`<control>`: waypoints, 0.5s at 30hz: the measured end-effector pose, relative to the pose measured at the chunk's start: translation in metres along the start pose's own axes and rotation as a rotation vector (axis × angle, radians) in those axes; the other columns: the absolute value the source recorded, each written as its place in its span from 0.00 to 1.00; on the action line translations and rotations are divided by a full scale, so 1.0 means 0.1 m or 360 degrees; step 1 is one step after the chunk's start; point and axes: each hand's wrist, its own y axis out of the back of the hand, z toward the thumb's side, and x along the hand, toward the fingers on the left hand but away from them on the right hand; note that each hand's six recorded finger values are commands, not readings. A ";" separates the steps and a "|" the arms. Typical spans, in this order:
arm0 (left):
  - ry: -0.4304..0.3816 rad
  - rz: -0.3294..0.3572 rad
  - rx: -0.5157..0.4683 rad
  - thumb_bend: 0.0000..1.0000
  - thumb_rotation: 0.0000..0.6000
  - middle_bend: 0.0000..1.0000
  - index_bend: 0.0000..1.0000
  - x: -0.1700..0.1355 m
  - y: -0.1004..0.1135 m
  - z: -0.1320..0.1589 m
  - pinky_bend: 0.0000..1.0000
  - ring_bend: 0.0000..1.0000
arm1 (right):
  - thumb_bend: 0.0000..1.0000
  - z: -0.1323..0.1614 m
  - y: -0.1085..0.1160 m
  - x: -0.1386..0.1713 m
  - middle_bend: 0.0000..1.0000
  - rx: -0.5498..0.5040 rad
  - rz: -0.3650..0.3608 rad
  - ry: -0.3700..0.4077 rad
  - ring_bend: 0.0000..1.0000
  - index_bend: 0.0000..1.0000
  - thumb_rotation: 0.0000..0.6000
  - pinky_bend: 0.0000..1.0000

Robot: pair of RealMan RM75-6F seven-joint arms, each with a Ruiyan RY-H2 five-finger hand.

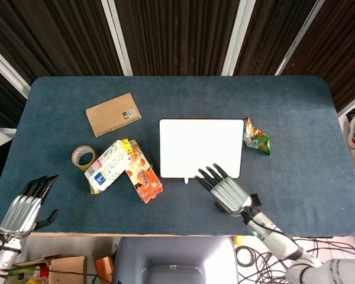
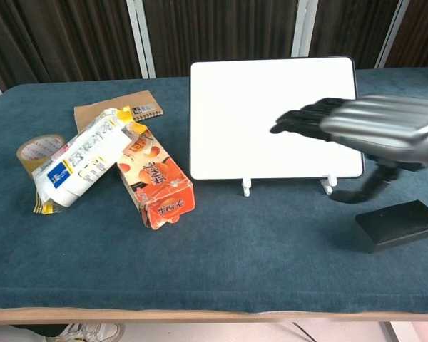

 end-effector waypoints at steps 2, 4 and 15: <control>0.0027 0.0008 0.0052 0.35 1.00 0.13 0.00 -0.19 -0.04 -0.10 0.13 0.09 | 0.22 -0.14 -0.10 0.19 0.07 0.0003 0.0044 -0.0030 0.00 0.12 1.00 0.00; 0.0040 0.0021 0.0082 0.35 1.00 0.12 0.00 -0.33 -0.10 -0.15 0.13 0.09 | 0.22 -0.26 -0.21 0.35 0.08 -0.0002 0.0087 -0.0060 0.00 0.14 1.00 0.00; 0.0018 0.0002 0.0080 0.35 1.00 0.12 0.00 -0.41 -0.26 -0.12 0.12 0.09 | 0.22 -0.65 -0.80 0.66 0.12 -0.0091 0.0268 -0.0144 0.01 0.22 1.00 0.02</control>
